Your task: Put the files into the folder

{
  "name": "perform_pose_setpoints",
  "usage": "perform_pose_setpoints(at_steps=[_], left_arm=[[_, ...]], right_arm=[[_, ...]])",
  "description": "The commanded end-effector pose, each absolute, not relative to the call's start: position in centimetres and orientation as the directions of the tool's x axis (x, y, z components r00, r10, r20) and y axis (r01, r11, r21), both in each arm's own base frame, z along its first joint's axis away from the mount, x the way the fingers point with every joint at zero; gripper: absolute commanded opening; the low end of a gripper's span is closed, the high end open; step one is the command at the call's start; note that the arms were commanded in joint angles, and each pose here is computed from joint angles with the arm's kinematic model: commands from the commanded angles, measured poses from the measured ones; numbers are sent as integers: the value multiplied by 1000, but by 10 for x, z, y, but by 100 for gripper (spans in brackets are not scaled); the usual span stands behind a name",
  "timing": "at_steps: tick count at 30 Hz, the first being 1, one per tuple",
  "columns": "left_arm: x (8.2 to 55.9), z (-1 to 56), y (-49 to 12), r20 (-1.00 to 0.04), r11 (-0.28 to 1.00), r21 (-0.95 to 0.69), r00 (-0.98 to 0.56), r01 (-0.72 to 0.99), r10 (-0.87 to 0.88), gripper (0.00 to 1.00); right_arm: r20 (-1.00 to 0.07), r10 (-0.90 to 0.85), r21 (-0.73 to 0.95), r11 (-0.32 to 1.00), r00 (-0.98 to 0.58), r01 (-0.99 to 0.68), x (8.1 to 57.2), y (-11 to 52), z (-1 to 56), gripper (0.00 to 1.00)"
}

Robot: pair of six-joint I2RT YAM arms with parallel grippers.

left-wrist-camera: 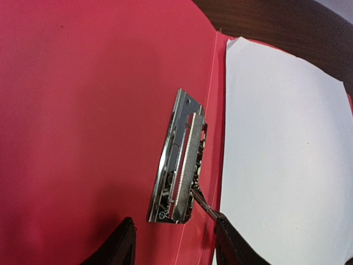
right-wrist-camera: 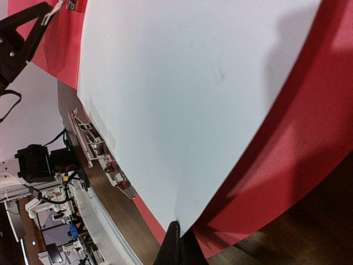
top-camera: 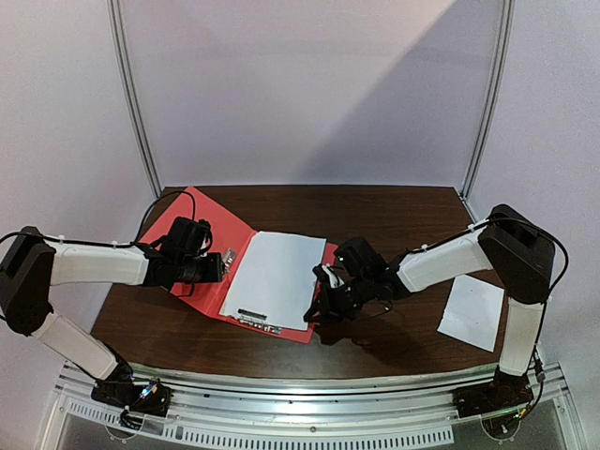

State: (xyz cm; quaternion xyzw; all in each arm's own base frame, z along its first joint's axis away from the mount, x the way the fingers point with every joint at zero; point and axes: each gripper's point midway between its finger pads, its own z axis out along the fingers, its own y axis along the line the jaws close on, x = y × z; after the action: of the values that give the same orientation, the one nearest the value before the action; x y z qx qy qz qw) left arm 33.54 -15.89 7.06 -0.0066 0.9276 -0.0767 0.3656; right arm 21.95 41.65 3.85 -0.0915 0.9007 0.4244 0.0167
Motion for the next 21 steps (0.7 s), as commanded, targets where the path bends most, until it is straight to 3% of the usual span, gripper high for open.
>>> perform_pose_setpoints(at_steps=[1,21], left_arm=[[336,73,-165,-681,988,-145,-730,57,-57,49],[337,75,-165,-683,988,-142,-729,61,-53,49]], right_arm=[[-106,-147,734,656,-983,-177,221,417,28,0],[-81,-169,697,694,-982,-177,209,412,24,4]])
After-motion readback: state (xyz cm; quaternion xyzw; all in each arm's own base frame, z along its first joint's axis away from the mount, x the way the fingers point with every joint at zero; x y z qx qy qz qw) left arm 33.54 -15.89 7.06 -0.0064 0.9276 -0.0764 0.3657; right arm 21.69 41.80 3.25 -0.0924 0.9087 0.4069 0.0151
